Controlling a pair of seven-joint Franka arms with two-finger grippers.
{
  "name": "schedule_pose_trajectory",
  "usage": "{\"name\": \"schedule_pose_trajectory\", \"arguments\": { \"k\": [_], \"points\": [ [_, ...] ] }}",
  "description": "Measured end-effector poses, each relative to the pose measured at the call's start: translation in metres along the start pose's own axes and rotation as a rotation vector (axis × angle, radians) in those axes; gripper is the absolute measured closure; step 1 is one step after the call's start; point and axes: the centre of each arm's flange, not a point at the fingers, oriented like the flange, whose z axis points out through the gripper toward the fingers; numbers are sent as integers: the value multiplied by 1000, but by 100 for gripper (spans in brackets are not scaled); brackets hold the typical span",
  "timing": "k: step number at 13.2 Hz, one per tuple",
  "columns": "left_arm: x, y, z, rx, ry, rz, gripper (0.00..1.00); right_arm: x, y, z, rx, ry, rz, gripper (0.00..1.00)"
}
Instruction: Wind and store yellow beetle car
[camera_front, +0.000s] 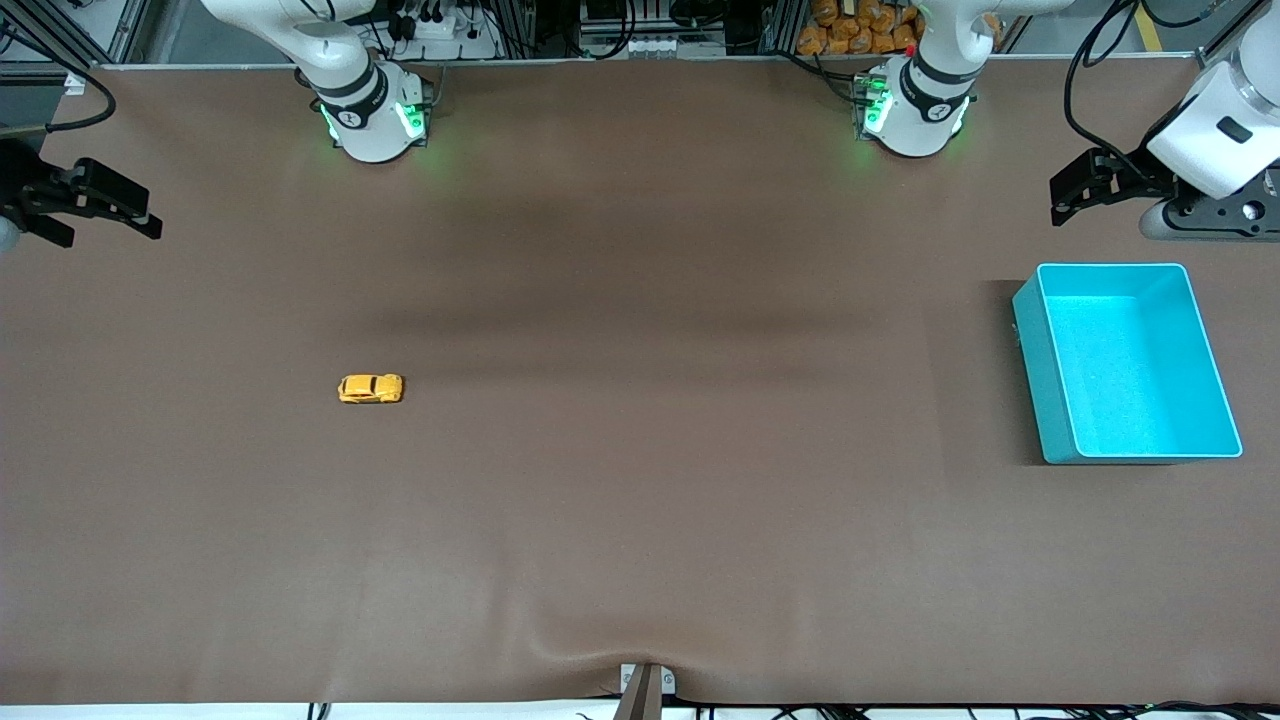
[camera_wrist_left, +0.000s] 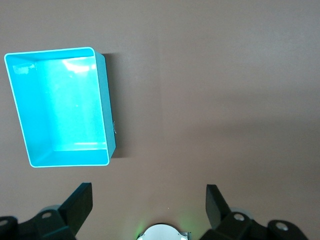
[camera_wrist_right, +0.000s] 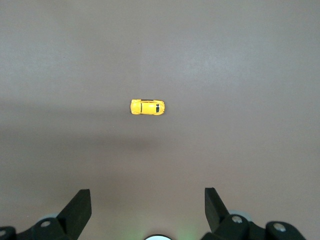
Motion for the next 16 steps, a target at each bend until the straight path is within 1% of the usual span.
{"name": "schedule_pose_trajectory", "arguments": {
  "k": [4, 13, 16],
  "points": [
    [0, 0, 0, 0, -3, 0, 0, 0, -4, 0, -1, -2, 21, 0],
    [0, -1, 0, 0, -3, -5, 0, 0, -6, 1, -2, -4, 21, 0],
    [0, -10, 0, -12, -4, -22, 0, 0, -6, 1, -2, -6, 21, 0]
  ]
}}
